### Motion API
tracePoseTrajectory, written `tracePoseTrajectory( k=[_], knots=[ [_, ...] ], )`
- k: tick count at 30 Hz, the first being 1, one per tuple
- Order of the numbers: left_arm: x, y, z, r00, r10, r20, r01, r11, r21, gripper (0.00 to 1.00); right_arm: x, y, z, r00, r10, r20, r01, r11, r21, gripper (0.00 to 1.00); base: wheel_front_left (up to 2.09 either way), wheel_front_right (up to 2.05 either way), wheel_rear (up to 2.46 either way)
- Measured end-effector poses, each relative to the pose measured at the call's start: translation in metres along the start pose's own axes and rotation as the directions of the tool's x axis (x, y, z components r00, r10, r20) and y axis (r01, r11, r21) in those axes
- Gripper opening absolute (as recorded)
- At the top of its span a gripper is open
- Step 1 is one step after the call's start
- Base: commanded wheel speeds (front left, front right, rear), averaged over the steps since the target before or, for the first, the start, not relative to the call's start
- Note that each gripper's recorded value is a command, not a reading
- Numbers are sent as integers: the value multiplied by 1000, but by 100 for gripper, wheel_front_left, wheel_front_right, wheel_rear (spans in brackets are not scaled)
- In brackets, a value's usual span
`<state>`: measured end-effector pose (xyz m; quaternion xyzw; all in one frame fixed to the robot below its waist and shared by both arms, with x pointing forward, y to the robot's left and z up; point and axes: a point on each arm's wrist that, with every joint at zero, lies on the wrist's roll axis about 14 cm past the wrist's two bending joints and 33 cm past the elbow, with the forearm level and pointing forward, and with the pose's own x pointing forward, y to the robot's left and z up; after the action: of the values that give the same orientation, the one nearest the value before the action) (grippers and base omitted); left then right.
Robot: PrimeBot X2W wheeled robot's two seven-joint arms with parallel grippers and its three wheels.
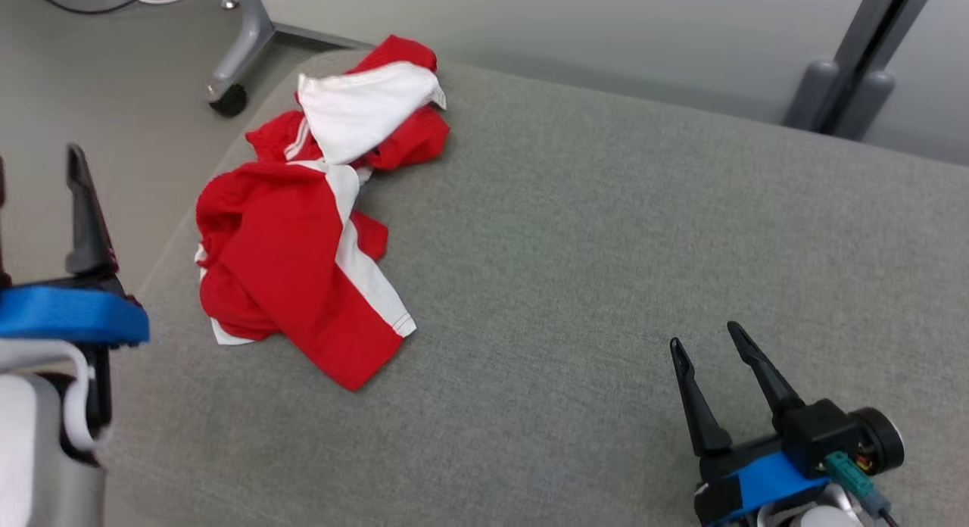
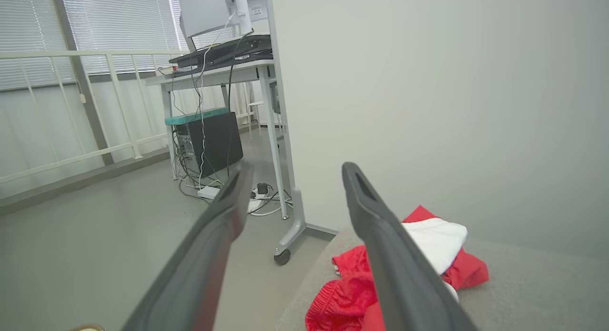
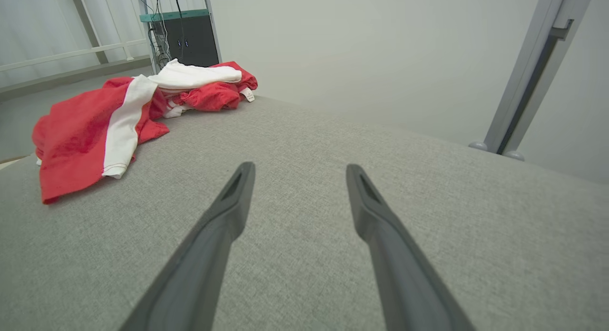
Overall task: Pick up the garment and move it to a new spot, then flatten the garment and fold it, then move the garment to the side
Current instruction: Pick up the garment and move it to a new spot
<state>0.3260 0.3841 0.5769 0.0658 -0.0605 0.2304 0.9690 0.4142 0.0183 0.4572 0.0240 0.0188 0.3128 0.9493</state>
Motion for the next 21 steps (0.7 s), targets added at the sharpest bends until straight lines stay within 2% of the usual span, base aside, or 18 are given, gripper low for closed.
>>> tracePoseTrajectory(
  k=[4,7,13,21],
  knots=[
    [51,-12,4,995,-77,-69,78,997,14,100,6,-13,-9,1000,-21,-11,21,1000,-15,100,0,0,0],
    [75,-22,-28,967,-107,-232,107,994,-13,100,8,-21,-16,999,-38,-22,38,999,-15,100,0,0,0],
    [79,-49,-109,825,-166,-540,141,986,-87,100,10,-41,-25,996,-81,-29,81,997,-17,100,0,0,0],
    [50,-77,-187,629,-207,-749,154,978,-141,100,13,-61,-41,991,-122,-55,121,992,-30,100,0,0,0]
  ],
)
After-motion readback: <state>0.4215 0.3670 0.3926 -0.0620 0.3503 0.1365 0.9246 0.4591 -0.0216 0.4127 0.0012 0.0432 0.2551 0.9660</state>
